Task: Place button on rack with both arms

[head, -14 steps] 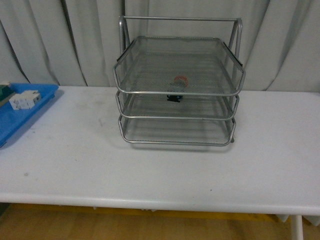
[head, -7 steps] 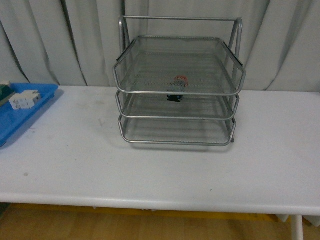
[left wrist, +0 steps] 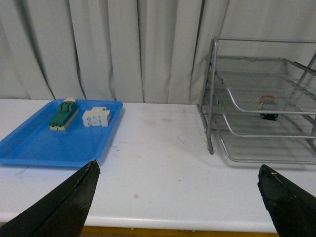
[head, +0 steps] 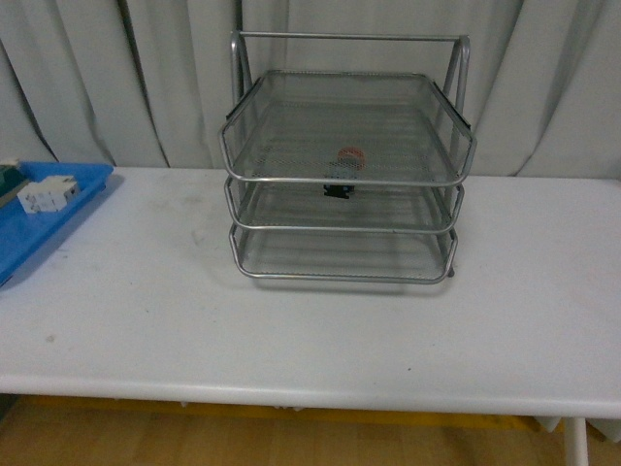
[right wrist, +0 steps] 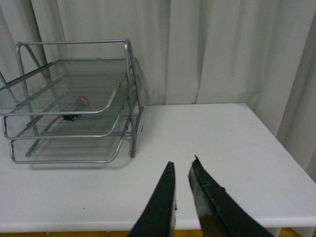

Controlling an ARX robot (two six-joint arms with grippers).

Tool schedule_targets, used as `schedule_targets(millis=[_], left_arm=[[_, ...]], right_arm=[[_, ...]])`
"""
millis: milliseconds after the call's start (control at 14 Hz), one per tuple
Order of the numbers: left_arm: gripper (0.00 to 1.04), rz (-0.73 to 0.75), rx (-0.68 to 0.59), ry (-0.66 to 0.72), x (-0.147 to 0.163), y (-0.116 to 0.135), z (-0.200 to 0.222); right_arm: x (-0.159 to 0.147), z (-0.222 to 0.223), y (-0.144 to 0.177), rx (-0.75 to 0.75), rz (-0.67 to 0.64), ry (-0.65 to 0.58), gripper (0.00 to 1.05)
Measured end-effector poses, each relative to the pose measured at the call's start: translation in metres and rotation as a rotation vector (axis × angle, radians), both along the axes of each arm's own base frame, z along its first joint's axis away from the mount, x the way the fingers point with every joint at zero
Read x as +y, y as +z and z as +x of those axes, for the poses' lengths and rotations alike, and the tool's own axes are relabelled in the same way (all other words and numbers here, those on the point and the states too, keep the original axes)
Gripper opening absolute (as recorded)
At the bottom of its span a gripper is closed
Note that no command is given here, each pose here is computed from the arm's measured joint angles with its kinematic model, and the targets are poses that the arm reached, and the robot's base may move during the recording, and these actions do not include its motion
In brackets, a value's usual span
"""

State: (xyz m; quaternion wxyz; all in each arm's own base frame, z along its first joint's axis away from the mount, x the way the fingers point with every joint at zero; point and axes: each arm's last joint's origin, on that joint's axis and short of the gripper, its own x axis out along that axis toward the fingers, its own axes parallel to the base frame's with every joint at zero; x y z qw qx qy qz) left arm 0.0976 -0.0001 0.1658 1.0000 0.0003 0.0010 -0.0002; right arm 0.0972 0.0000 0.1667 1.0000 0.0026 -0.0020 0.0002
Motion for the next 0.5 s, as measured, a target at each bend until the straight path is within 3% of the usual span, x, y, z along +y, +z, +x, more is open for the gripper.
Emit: schedule_targets(millis=[286,429,500], left_arm=[[0.98,0.0,0.0,0.0,0.0,0.0,0.0],[0.98,0.0,0.0,0.0,0.0,0.0,0.0],[0.98,0.0,0.001,0.0,0.0,-0.0002,0.0]], right_arm=[[0.0,0.0,0.0,0.0,0.0,0.0,0.65],[0.0,0.0,0.0,0.0,0.0,0.0,0.96],[0.0,0.0,0.0,0.0,0.0,0.0,0.99]])
